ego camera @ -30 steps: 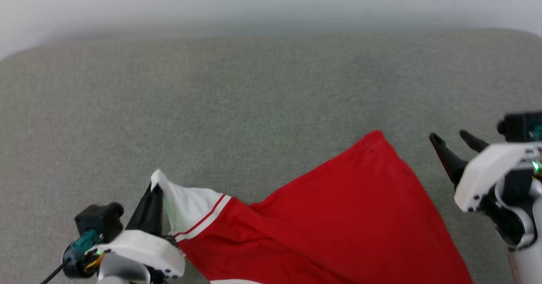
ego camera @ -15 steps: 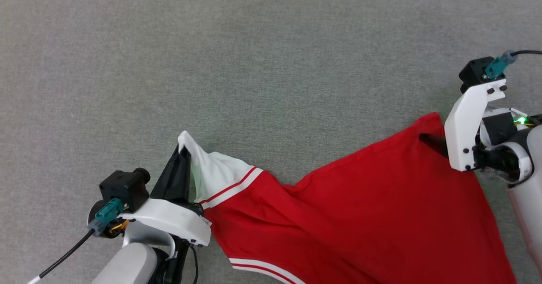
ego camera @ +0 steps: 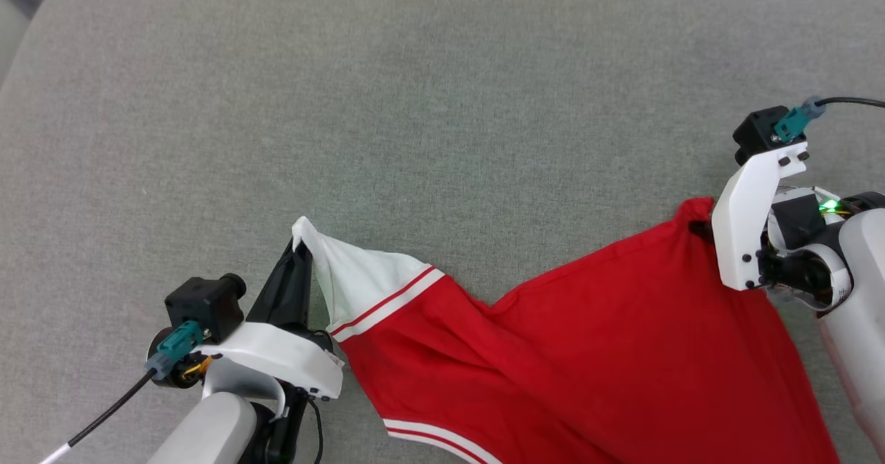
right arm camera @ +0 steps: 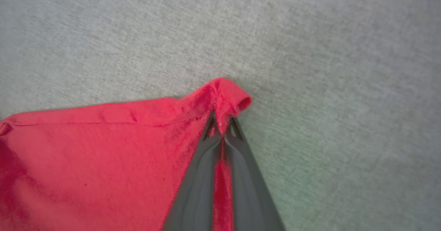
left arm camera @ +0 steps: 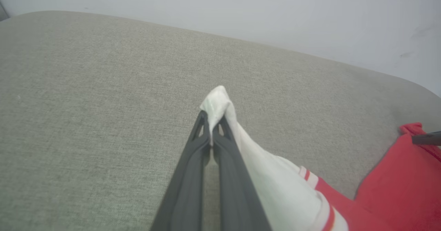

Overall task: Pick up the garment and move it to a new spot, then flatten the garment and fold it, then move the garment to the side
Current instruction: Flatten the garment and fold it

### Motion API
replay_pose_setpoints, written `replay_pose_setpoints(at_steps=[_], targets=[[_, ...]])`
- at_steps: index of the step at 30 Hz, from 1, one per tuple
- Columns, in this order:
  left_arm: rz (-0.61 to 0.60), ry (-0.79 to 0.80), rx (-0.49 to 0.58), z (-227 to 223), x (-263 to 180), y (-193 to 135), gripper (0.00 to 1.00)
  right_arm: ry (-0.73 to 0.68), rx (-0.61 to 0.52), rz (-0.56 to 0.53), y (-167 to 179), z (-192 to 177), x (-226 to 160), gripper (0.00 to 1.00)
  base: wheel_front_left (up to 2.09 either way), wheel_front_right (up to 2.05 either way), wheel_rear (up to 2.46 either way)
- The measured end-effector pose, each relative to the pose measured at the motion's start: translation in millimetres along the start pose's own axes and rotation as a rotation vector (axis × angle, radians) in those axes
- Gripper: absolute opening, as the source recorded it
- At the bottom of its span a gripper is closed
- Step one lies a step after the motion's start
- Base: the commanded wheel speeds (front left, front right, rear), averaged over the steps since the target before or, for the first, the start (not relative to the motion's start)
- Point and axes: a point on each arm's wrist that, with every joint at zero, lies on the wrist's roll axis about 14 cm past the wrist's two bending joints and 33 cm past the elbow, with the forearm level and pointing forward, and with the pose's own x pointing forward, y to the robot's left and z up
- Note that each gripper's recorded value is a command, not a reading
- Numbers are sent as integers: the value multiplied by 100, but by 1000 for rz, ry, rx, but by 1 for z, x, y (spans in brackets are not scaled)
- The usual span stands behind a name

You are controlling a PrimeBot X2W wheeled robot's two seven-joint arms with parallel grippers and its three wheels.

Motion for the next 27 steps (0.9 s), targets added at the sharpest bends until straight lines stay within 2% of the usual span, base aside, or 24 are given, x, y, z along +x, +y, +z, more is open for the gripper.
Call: replay_pose_setpoints(at_steps=[8, 10, 15, 16, 20, 27], targets=[[-25, -96, 10, 41, -8, -3, 0, -262, -15, -58, -5, 30, -46, 0, 0, 0, 0], [-62, -179, 21, 82, -8, -9, 0, -385, -12, -97, -9, 41, -79, 0, 0, 0, 0], [-118, -288, 45, 139, -3, -25, 0, -552, 1, -149, -14, 59, -126, 0, 0, 0, 0], [-144, -331, 59, 163, 2, -35, 0, -615, 6, -175, -19, 68, -146, 0, 0, 0, 0], [-193, -380, 72, 198, 17, -58, 0, -743, 16, -225, -32, 87, -181, 0, 0, 0, 0], [-214, -441, 148, 245, 55, -72, 0, -918, -1, -279, -48, 137, -216, 0, 0, 0, 0]])
